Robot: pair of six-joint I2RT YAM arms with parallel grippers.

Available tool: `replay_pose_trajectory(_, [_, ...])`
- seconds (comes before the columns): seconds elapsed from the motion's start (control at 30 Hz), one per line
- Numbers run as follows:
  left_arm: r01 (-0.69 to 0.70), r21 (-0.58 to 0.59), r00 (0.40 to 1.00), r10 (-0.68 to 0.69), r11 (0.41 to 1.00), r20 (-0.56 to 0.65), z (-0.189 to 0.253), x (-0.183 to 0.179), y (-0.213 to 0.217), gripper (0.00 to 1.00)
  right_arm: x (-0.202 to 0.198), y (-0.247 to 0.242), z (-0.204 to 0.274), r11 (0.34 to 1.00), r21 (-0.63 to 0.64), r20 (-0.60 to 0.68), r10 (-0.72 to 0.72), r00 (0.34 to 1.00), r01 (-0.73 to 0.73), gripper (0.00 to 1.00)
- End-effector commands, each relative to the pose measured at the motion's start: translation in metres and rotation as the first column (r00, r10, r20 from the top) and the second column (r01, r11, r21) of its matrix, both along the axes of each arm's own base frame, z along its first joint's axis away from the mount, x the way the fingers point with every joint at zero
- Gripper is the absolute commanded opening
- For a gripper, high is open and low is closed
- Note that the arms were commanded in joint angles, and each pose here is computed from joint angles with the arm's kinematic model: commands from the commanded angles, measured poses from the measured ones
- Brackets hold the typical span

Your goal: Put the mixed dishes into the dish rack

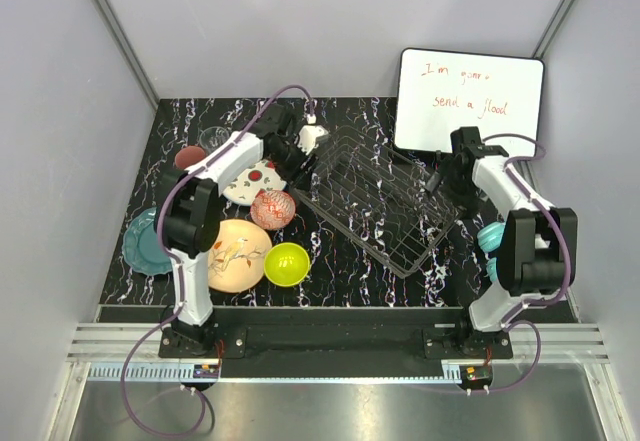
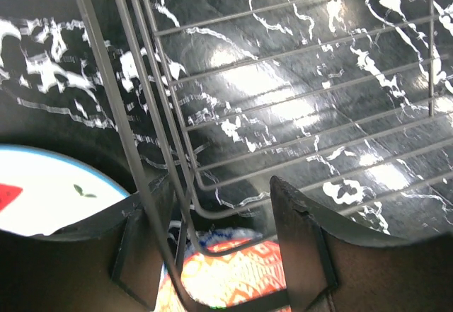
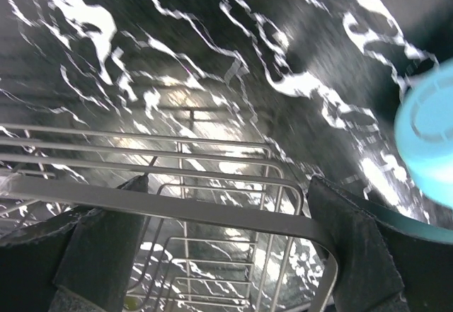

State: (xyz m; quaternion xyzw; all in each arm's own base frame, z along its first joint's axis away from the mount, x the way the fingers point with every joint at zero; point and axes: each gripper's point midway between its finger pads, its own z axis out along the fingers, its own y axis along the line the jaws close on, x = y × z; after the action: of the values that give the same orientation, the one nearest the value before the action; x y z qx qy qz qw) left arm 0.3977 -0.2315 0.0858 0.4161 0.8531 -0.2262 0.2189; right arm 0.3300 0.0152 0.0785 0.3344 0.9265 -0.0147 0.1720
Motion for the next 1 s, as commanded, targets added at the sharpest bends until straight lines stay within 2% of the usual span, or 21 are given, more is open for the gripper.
replay_pose_trajectory(0.0, [-0.010,-0.052,1.000,0.011,0.999,0.018,0.032,-0.015,0.001,0.59,0.040,0.000,0.007,1.000,0.006,0.091,0.013,0.996,-0.014,1.00])
replay_pose_trajectory(0.3, [0.001,-0.094,0.997,-0.009,0.996,-0.081,0.031,-0.054,-0.002,0.59,0.073,0.006,0.018,0.999,0.030,0.140,0.039,0.989,-0.044,1.00])
replay_pose_trajectory(0.47, [-0.021,-0.081,0.999,0.019,0.996,-0.027,0.051,-0.047,0.003,0.61,0.081,0.008,0.026,0.998,0.033,0.166,0.054,0.985,-0.060,1.00])
replay_pose_trajectory(0.7, [-0.129,-0.047,0.978,0.135,0.990,0.160,0.119,-0.013,0.023,0.99,0.072,0.003,0.049,0.998,0.000,0.217,0.068,0.974,-0.069,1.00])
replay_pose_trajectory(0.83, [-0.215,0.005,0.958,0.210,0.977,0.196,0.127,-0.024,0.061,0.99,0.060,-0.003,0.066,0.998,-0.025,0.245,0.066,0.967,-0.062,1.00])
replay_pose_trajectory(0.9, [-0.256,0.059,0.959,0.247,0.965,0.137,0.099,-0.042,0.082,0.99,0.052,-0.001,0.079,0.998,-0.021,0.276,0.070,0.959,-0.067,1.00])
replay_pose_trajectory(0.97, [-0.318,0.071,0.945,0.311,0.945,0.096,0.087,-0.052,0.109,0.94,0.046,0.002,0.085,0.997,-0.010,0.299,0.074,0.951,-0.075,1.00])
